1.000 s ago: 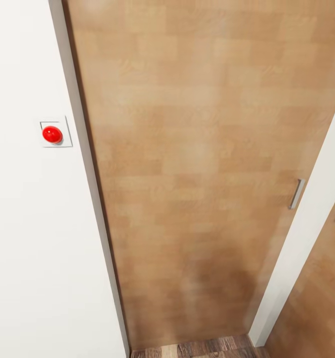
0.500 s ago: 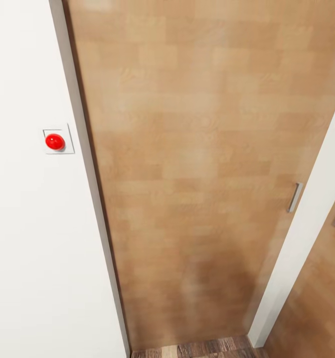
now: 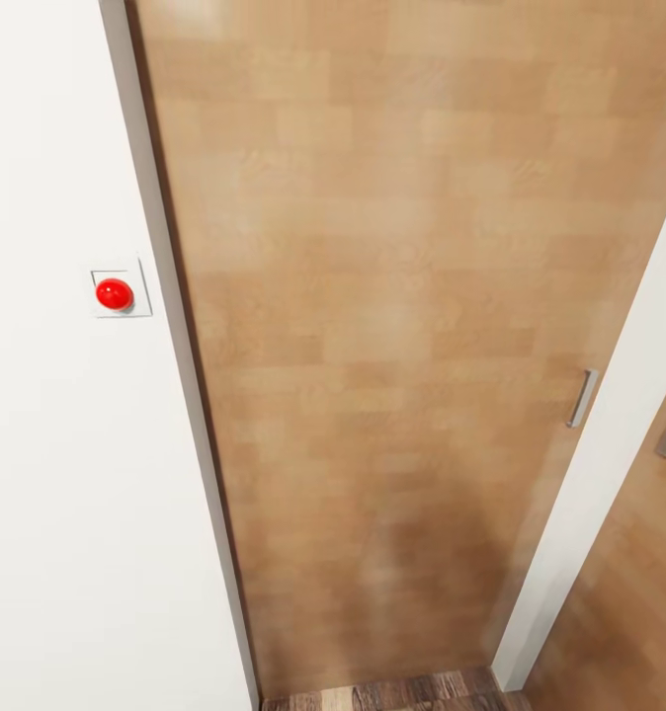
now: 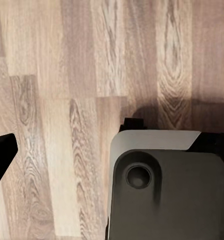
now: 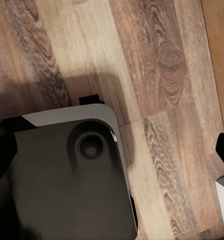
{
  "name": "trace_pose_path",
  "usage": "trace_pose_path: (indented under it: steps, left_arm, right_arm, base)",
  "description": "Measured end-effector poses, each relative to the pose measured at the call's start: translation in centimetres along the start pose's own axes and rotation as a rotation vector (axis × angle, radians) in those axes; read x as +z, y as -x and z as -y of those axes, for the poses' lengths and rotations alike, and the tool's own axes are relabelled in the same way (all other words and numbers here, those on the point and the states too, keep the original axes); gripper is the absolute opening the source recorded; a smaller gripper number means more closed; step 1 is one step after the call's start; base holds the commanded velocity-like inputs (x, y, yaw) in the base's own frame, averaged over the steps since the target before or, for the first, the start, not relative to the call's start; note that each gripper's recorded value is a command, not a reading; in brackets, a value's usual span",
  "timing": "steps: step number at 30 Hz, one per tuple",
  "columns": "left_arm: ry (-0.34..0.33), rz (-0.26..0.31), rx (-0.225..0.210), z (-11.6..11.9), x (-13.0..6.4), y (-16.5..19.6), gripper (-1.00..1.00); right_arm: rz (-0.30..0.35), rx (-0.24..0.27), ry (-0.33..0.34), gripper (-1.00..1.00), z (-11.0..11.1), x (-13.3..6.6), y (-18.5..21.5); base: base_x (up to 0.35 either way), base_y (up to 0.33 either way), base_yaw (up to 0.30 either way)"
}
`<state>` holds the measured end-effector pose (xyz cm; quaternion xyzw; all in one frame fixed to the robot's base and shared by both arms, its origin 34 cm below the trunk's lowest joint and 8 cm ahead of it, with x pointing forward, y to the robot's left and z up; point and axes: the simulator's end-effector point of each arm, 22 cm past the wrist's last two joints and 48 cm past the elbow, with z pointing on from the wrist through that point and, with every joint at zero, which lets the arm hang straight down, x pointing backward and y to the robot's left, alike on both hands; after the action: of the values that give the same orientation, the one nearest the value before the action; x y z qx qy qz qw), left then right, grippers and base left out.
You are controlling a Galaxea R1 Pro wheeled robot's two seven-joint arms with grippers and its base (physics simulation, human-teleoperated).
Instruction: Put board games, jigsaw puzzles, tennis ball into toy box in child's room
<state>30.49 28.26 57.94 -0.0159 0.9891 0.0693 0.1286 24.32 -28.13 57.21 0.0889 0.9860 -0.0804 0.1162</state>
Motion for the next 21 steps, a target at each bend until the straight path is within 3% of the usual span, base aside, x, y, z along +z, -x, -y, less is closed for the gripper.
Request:
trace_pose_path:
  steps: [3, 13, 21]
  left_arm:
    - [-0.004, 0.045, -0.004, -0.1, -0.3, 1.2, 1.0]
    - [-0.014, 0.09, 0.011, 0.1, -1.5, 2.0, 1.0]
    - [-0.017, 0.094, 0.017, 0.0, -2.3, 2.1, 1.0]
  right_arm:
    - [0.04, 0.007, 0.0, 1.0, -0.1, -0.4, 1.0]
    - [0.094, 0.007, 0.003, 1.0, 0.0, -1.5, 2.1]
    - [0.103, -0.001, 0.006, 1.0, 0.0, -2.4, 2.2]
  base:
    - [0.0, 0.0, 0.0]
    - [0.0, 0.0, 0.005]
    - [0.0, 0.0, 0.223]
